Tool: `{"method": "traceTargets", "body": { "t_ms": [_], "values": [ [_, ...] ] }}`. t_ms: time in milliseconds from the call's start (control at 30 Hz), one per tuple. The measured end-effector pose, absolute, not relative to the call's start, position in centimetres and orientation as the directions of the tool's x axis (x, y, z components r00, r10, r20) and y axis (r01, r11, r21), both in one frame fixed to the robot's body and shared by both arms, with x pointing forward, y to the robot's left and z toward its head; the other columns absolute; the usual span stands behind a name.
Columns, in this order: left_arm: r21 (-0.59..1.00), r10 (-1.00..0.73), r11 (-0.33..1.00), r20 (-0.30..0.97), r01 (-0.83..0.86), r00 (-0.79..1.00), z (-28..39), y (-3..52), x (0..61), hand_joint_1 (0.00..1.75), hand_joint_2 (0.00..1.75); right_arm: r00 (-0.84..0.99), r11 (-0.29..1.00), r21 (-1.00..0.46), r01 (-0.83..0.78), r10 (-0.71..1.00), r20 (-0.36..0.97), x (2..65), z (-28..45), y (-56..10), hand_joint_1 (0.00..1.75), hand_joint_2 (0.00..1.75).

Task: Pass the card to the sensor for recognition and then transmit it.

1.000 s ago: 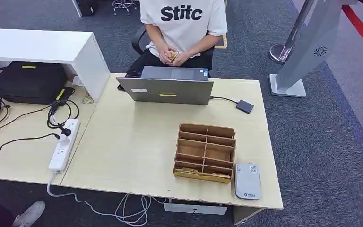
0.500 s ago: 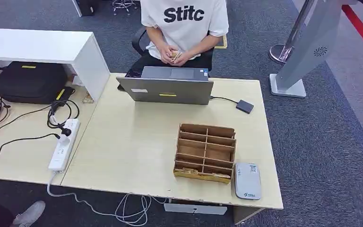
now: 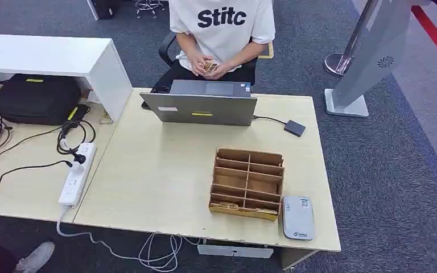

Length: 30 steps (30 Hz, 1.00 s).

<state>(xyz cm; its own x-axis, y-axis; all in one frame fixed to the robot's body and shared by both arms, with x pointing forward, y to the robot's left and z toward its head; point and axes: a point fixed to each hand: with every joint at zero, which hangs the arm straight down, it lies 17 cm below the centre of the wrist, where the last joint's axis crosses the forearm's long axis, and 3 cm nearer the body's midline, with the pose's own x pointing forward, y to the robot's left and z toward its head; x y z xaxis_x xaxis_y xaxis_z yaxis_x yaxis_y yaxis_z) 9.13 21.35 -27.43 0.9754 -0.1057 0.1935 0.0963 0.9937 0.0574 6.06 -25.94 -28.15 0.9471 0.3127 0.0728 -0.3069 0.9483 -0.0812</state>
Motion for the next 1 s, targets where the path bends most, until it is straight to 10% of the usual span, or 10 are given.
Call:
{"method": "traceTargets", "body": {
  "t_ms": [267, 300, 833, 867, 1000],
  "values": [
    [0.061, -0.107, 0.993, 0.2, 0.097, 0.974, -27.4, 21.41, 9.3, 0.0, 1.75, 0.951, 0.952, -0.08, -0.295, 0.301, 0.074, 6.12, -28.14, -25.83, 0.0, 1.75],
    [0.066, -0.11, 0.993, 0.204, 0.099, 0.973, -27.4, 21.48, 9.37, 0.0, 0.0, 0.951, 0.953, -0.079, -0.294, 0.3, 0.074, 6.15, -28.13, -25.78, 0.0, 1.75],
    [0.071, -0.116, 0.992, 0.209, 0.103, 0.971, -27.39, 21.57, 9.44, 0.0, 0.0, 0.952, 0.954, -0.078, -0.291, 0.296, 0.075, 6.21, -28.12, -25.66, 0.0, 1.75],
    [0.071, -0.116, 0.992, 0.209, 0.103, 0.971, -27.39, 21.56, 9.44, 0.0, 1.75, 0.953, 0.954, -0.077, -0.289, 0.295, 0.075, 6.21, -28.12, -25.66, 0.0, 1.75],
    [0.077, -0.116, 0.992, 0.209, 0.102, 0.971, -27.4, 21.67, 9.46, 0.0, 1.75, 0.953, 0.955, -0.077, -0.286, 0.292, 0.074, 6.19, -28.12, -25.69, 0.0, 1.75]
  ]
}}
